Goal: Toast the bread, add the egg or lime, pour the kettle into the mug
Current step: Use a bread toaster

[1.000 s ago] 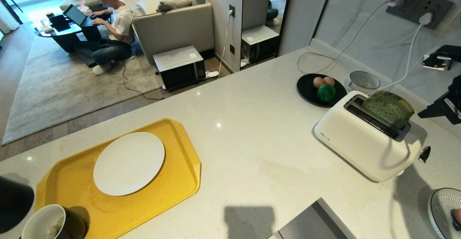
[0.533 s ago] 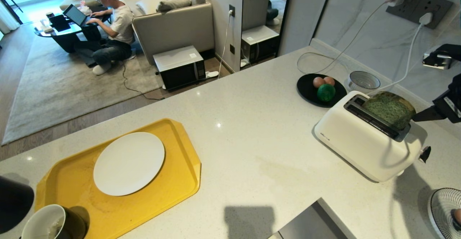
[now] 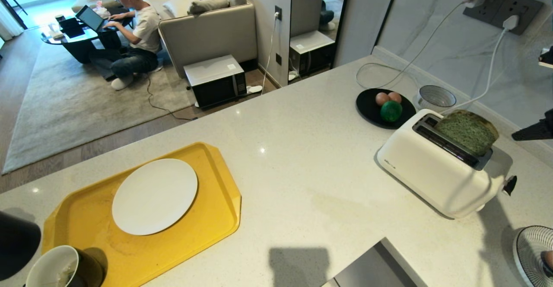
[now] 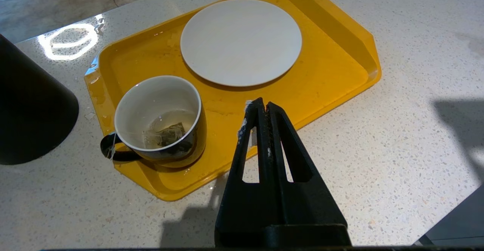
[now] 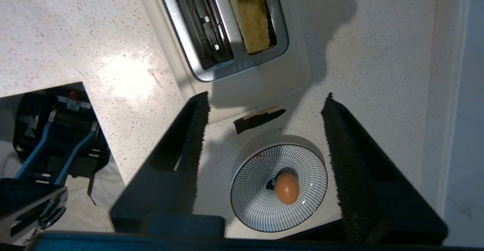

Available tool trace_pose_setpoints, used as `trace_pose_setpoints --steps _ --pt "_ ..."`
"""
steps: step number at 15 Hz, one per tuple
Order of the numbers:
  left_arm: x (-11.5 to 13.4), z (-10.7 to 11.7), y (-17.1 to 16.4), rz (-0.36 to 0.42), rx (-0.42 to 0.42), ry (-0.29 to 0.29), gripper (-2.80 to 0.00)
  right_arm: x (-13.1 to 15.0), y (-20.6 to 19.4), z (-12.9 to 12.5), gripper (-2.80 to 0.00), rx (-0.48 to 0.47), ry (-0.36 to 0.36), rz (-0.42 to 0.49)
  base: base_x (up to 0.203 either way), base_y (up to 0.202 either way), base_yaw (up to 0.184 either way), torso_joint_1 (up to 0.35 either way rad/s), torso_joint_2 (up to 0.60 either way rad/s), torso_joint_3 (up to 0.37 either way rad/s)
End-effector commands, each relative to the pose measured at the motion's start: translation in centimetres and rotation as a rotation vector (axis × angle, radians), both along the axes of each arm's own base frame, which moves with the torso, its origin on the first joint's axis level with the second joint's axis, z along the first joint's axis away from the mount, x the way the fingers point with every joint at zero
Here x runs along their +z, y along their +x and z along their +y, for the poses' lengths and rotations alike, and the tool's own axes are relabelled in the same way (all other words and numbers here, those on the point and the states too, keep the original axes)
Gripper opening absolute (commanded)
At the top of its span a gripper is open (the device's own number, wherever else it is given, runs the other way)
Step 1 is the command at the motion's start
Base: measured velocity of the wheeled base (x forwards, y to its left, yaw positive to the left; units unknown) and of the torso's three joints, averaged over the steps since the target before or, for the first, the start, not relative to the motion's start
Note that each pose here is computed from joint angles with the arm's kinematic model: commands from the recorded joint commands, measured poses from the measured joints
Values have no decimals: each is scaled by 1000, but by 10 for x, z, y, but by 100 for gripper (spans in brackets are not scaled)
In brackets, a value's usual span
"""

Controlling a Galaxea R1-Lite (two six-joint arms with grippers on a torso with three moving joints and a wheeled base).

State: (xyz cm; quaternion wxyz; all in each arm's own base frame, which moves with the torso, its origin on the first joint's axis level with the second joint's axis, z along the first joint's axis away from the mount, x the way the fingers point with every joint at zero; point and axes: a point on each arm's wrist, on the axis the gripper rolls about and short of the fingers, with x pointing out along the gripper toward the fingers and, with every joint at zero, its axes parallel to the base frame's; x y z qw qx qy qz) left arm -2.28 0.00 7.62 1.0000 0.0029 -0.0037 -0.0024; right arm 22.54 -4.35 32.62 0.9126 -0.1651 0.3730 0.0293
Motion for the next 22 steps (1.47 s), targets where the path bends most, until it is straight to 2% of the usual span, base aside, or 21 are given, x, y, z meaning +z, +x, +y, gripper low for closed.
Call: trace_pose_setpoints --steps 1,5,6,8,9,10,12,17,18,22 --pt "0 0 0 0 0 0 -280 12 -27 6 -280 -37 30 -58 0 0 0 0 0 0" --pt "0 0 0 0 0 0 -280 8 -56 11 -280 -130 111 -69 0 0 0 0 0 0" --pt "0 0 0 0 0 0 -280 4 -60 11 -280 -188 114 -55 0 0 0 0 0 0" --pt "0 0 0 -1 0 -1 -280 -4 -62 7 -280 -361 39 -14 0 0 0 0 0 0" --pt "0 0 0 0 0 0 -280 -13 -63 6 -280 -406 18 66 0 0 0 0 0 0" --pt "0 0 0 0 0 0 -280 -20 -62 6 -280 -417 18 132 0 0 0 0 0 0" --pt "0 0 0 0 0 0 -280 -32 -53 4 -280 -419 16 197 0 0 0 0 0 0" --pt "0 0 0 0 0 0 -280 -47 -29 -10 -280 -424 -4 289 0 0 0 0 0 0" --pt "0 0 0 0 0 -1 -280 -51 -25 -15 -280 -425 13 311 0 0 0 0 0 0" --pt "0 0 0 0 0 0 -280 -67 -20 -38 -280 -258 295 318 0 0 0 0 0 0"
